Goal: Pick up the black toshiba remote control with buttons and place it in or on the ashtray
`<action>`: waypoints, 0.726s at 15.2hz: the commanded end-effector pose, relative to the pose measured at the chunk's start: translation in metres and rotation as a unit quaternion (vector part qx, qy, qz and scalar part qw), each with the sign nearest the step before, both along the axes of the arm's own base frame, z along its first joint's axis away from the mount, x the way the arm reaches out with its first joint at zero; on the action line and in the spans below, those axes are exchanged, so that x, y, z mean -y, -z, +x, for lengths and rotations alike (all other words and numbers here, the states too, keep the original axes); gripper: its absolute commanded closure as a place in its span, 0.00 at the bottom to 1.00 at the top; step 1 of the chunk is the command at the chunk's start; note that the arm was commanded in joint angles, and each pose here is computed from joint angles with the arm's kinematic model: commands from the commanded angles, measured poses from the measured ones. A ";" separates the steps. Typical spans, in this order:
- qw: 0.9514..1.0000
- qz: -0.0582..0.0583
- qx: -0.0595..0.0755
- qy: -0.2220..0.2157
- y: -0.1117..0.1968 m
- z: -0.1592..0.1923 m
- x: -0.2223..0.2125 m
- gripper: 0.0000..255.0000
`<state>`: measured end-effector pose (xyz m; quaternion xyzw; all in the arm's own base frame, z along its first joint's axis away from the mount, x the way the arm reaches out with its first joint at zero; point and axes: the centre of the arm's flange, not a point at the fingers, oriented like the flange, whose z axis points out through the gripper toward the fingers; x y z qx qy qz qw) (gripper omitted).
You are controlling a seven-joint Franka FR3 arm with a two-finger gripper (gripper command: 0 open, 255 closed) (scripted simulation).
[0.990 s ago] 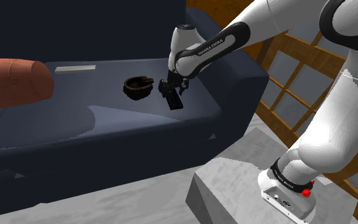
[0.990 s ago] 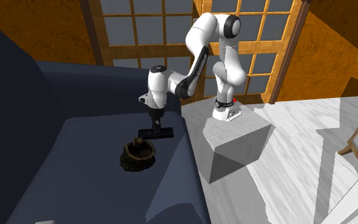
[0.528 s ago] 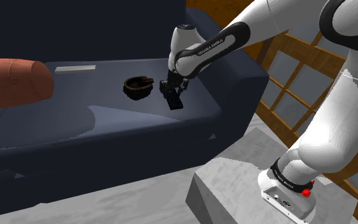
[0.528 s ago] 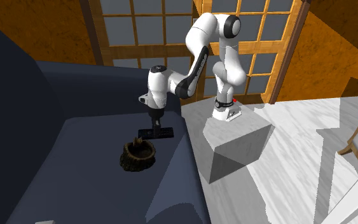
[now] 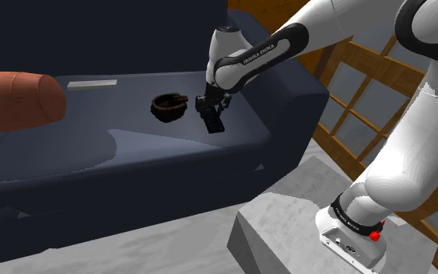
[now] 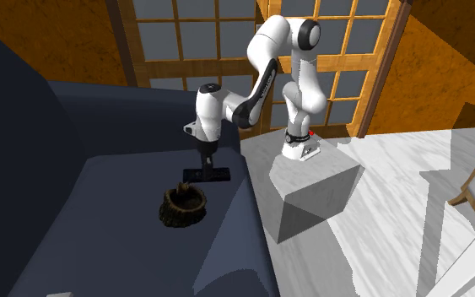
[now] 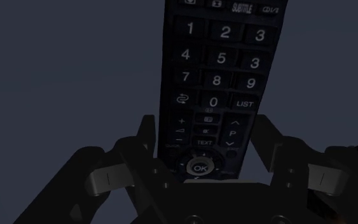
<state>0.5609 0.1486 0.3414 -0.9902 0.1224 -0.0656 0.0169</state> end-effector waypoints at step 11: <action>1.000 0.000 0.000 0.000 -0.063 0.000 0.000 1.00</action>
